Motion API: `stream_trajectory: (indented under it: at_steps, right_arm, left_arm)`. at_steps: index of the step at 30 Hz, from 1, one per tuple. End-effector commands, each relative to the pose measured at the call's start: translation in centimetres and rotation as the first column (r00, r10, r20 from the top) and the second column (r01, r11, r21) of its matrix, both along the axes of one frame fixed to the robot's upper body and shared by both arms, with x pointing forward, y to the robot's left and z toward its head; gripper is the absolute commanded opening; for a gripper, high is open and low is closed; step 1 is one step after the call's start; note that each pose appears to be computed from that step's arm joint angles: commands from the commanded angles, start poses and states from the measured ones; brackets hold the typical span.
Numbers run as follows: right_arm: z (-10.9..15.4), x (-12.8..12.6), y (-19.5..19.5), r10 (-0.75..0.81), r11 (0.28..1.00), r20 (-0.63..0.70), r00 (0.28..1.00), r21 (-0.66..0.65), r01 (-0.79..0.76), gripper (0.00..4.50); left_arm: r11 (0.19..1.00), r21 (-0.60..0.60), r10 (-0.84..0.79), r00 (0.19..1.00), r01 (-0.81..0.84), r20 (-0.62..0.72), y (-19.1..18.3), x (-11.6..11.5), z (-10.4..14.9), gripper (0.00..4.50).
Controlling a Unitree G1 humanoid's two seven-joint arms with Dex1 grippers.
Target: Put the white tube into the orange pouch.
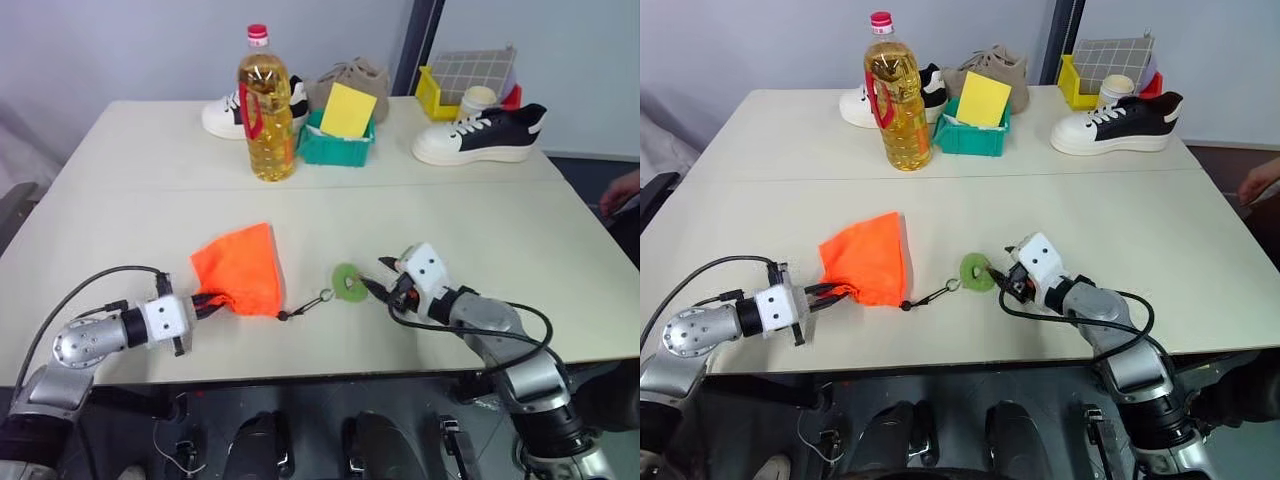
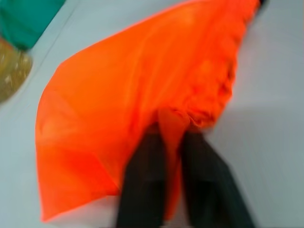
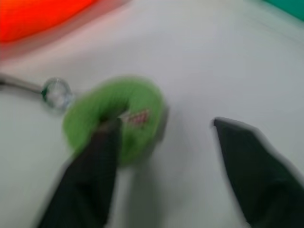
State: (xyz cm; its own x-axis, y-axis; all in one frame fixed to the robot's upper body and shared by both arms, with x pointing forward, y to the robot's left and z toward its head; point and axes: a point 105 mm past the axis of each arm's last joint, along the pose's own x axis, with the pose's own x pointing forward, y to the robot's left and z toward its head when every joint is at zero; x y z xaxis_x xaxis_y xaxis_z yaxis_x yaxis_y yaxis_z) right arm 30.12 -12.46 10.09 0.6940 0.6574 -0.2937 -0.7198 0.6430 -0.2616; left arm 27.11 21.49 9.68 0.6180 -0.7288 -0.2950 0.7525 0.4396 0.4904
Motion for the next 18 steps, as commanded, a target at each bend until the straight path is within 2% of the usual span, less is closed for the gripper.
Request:
stream_trajectory:
  at_steps: [1, 2, 6, 11, 14, 18]
  right_arm:
    - [0.8, -1.3, 1.8, 0.113, 0.994, 0.038, 0.993, -0.013, -0.112, 4.5]
    - [0.7, -1.5, 2.1, 0.127, 0.992, 0.041, 0.991, -0.025, -0.126, 4.5]
    - [-0.6, -1.1, 3.0, 0.158, 0.983, 0.047, 0.986, -0.102, -0.153, 4.5]
    - [-1.4, 0.1, 3.5, 0.161, 0.975, 0.081, 0.984, -0.165, -0.146, 4.5]
    - [-1.9, 0.6, 3.4, 0.167, 0.966, 0.094, 0.981, -0.216, -0.144, 3.75]
    - [-1.6, 0.7, 2.6, 0.159, 0.961, 0.111, 0.981, -0.246, -0.127, 1.77]
  left_arm:
    - [0.995, -0.104, -0.017, 0.995, 0.007, -0.095, -0.3, -0.7, 2.2, 2.77]
    - [0.993, -0.117, -0.019, 0.992, 0.004, -0.127, -0.3, -1.0, 2.4, 3.2]
    - [0.977, -0.213, -0.035, 0.964, -0.023, -0.262, -0.4, -1.6, 3.5, 3.2]
    - [0.957, -0.284, -0.035, 0.954, -0.053, -0.298, -0.6, -1.4, 4.8, 3.2]
    - [0.939, -0.338, -0.033, 0.957, -0.07, -0.288, -1.0, -0.9, 5.6, 3.24]
    - [0.919, -0.389, -0.038, 0.964, -0.07, -0.263, -1.7, -0.4, 6.6, 3.24]
